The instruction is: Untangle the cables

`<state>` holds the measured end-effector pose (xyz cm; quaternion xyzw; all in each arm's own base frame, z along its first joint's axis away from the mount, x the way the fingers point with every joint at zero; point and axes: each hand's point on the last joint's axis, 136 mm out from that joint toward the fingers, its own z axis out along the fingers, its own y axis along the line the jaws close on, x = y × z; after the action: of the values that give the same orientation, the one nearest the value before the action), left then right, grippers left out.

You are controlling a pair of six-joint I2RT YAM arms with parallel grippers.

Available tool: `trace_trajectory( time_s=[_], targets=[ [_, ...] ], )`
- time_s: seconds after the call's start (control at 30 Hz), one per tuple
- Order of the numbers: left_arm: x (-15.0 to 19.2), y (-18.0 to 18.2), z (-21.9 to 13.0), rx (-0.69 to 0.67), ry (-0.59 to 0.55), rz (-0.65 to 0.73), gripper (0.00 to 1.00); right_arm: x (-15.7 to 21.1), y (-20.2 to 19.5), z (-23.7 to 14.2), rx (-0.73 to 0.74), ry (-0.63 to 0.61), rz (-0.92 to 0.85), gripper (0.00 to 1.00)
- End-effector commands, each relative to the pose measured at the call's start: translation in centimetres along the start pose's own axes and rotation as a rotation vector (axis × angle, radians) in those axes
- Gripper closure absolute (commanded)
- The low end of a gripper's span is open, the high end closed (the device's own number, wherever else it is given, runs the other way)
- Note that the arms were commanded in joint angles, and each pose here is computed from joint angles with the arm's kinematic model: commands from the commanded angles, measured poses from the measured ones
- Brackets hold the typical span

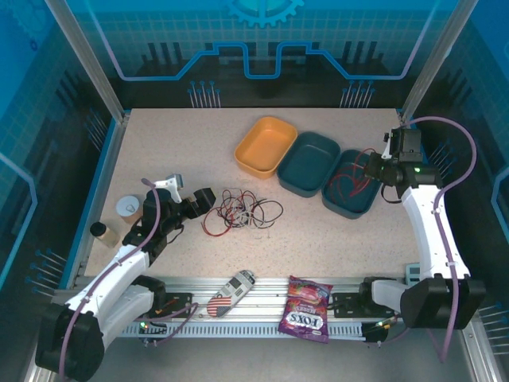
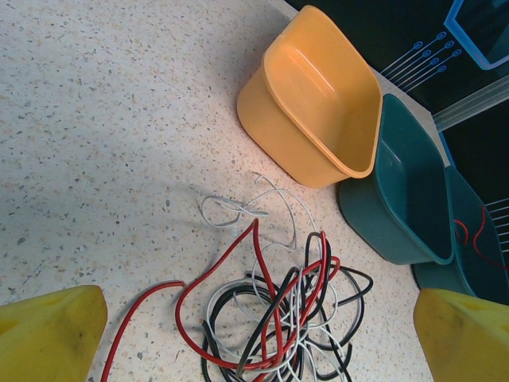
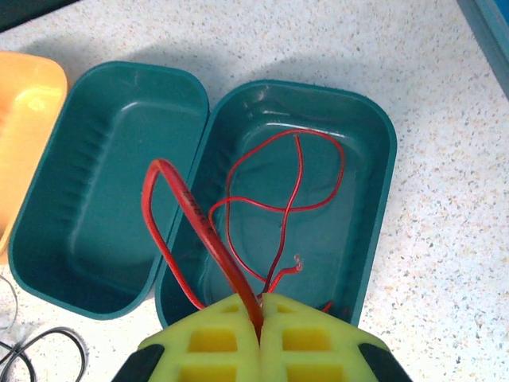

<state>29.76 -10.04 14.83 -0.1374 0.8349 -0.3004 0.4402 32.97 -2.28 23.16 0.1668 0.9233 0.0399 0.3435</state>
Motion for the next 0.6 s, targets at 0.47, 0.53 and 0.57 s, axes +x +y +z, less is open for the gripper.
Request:
trace_trajectory(
  time_s=[0.47, 0.53, 0.57],
  targets=[
    [-0.8, -0.6, -0.4, 0.009, -0.016, 0.014, 0.01, 1.7, -1.6, 5.2, 0.030, 0.132, -0.001, 0.97],
    [-0.8, -0.6, -0.4, 0.008, -0.017, 0.014, 0.01, 1.8, -1.8, 6.0, 0.044, 0.144, -0.004, 0.98],
    [-0.8, -0.6, -0.4, 0.008, -0.017, 0.016, 0.01, 1.9, -1.8, 6.3, 0.045, 0.150, -0.007, 0.98]
  ],
)
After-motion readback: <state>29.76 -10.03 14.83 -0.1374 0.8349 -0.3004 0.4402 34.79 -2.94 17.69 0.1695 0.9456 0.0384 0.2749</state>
